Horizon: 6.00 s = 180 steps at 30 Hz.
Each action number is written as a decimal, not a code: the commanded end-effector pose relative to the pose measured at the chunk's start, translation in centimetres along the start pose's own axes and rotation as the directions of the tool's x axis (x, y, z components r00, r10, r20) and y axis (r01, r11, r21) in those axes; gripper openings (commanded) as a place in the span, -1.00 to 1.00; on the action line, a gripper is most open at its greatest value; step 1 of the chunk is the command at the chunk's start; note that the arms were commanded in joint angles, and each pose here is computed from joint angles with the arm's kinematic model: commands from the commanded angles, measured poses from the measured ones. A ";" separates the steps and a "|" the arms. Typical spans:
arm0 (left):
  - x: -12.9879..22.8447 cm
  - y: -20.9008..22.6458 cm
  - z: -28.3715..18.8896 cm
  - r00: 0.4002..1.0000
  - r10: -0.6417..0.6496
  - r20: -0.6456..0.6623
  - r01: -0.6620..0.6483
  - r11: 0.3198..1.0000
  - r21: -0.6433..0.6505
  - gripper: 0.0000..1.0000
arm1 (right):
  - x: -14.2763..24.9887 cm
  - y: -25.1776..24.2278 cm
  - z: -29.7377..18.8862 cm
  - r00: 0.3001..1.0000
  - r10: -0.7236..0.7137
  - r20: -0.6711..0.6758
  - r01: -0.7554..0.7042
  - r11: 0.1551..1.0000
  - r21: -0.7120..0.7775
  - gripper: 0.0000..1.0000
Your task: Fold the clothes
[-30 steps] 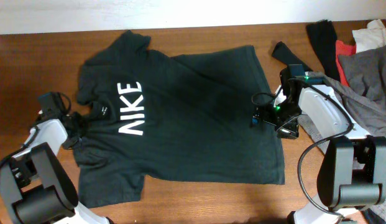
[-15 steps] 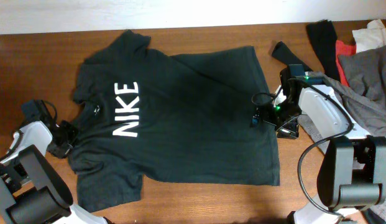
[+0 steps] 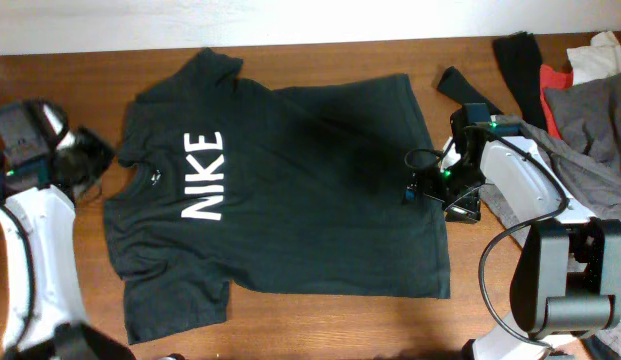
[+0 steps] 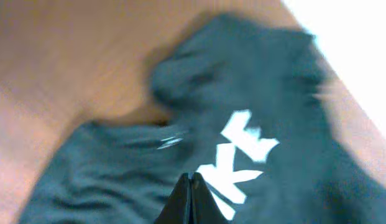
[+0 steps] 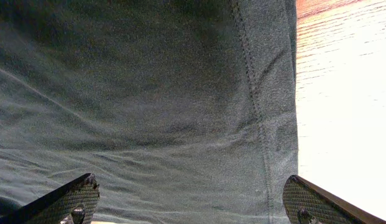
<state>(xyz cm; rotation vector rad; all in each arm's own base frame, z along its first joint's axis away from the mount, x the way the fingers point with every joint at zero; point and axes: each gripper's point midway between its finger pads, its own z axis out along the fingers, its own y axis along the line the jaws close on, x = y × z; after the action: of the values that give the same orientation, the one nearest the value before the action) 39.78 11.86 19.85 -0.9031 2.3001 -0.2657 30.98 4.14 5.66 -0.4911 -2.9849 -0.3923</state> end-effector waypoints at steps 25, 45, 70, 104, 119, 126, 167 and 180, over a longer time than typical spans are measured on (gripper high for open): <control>3.2 -8.5 -2.5 0.973 0.231 -0.022 -0.227 0.969 0.096 0.98 | -4.3 3.9 -1.1 0.982 -0.076 0.173 0.109 0.976 -0.188 0.97; 3.2 -8.5 -2.5 0.973 0.231 -0.022 -0.227 0.969 0.096 0.98 | -9.3 11.5 -26.6 0.693 -0.281 0.664 0.367 0.930 0.011 -0.92; 3.2 -8.5 -2.5 0.973 0.231 -0.022 -0.227 0.969 0.096 0.99 | -25.5 13.6 -2.4 0.760 -0.362 0.539 0.406 0.913 0.041 -0.92; 3.2 -8.5 -2.5 0.973 0.231 -0.022 -0.227 0.969 0.096 0.99 | -29.8 7.3 6.9 0.783 -0.364 0.504 0.247 0.926 0.284 -0.92; 3.2 -8.5 -2.5 0.973 0.231 -0.022 -0.227 0.969 0.096 0.98 | -33.0 2.6 7.2 0.769 -0.300 0.564 0.165 0.946 0.277 -0.92; 3.2 -8.5 -2.5 0.973 0.231 -0.022 -0.227 0.969 0.096 0.98 | -33.8 5.3 5.9 0.726 -0.302 0.618 0.236 0.953 0.189 -0.58; 3.2 -8.5 -2.5 0.973 0.231 -0.022 -0.227 0.969 0.096 0.98 | -29.1 -2.9 -1.4 0.884 -0.257 0.391 0.255 0.965 0.059 -0.92; 3.2 -8.5 -2.5 0.973 0.231 -0.022 -0.227 0.969 0.096 0.99 | -29.3 -4.3 1.4 0.875 -0.315 0.368 0.296 0.949 0.107 -0.92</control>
<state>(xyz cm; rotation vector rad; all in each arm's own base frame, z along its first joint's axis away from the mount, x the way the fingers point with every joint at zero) 40.74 3.31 22.98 -0.6012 2.3868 -0.2932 57.60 -8.49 1.32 -0.1148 -3.4806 -0.2760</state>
